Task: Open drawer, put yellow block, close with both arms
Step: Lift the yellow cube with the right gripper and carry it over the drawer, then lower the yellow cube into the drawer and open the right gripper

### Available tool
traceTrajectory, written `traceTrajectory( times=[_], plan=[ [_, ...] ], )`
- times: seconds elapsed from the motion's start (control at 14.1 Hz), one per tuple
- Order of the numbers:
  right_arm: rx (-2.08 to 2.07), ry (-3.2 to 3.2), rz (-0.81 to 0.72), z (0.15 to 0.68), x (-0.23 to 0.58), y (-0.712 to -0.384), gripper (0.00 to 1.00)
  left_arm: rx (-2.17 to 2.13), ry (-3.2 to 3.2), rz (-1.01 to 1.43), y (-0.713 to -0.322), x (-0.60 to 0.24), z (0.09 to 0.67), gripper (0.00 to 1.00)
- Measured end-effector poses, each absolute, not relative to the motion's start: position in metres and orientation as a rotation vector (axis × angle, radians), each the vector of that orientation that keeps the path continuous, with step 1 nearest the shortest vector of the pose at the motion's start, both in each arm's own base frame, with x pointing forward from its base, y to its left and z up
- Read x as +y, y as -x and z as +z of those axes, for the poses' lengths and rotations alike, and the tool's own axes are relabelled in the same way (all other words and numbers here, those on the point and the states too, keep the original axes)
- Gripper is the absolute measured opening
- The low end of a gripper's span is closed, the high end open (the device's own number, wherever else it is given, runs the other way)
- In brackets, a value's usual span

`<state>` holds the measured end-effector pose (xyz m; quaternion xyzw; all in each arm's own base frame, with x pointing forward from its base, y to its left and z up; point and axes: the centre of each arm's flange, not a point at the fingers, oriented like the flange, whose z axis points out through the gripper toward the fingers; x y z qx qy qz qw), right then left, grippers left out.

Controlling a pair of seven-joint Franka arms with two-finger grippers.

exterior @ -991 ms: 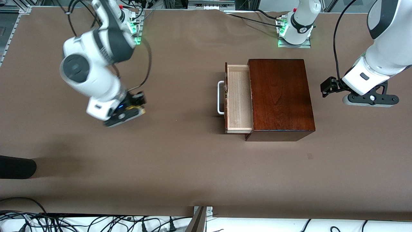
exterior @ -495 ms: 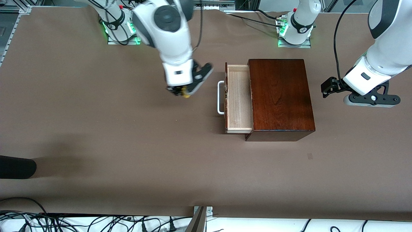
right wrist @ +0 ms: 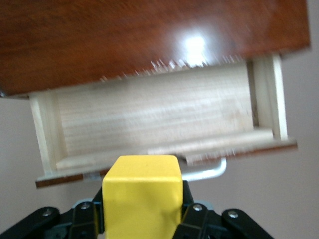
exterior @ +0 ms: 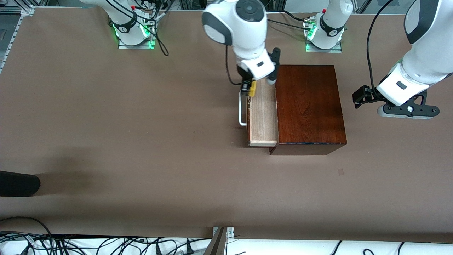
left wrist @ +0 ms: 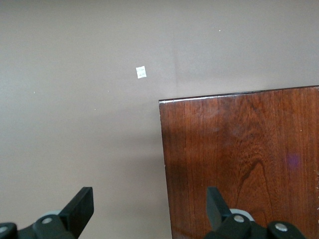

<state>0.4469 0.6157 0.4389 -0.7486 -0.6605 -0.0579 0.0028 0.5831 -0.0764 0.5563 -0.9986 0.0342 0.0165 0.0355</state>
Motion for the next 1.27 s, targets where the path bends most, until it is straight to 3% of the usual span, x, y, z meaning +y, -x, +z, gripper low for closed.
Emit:
traceTrajectory(
  times=[0.35,0.85,1.27],
  plan=[
    [-2.242,2.224,-0.258,0.404,0.643,-0.437,0.56,0.105,3.068,0.051,-0.583,-0.076,0.556,1.00],
    [-2.367,2.136,-0.181,0.347,0.651,-0.435,0.56,0.104,3.069,0.050,-0.584,-0.076,0.556,1.00],
    [-2.391,2.120,-0.174,0.332,0.653,-0.436,0.56,0.105,3.069,0.050,-0.584,-0.076,0.556,1.00]
  ],
)
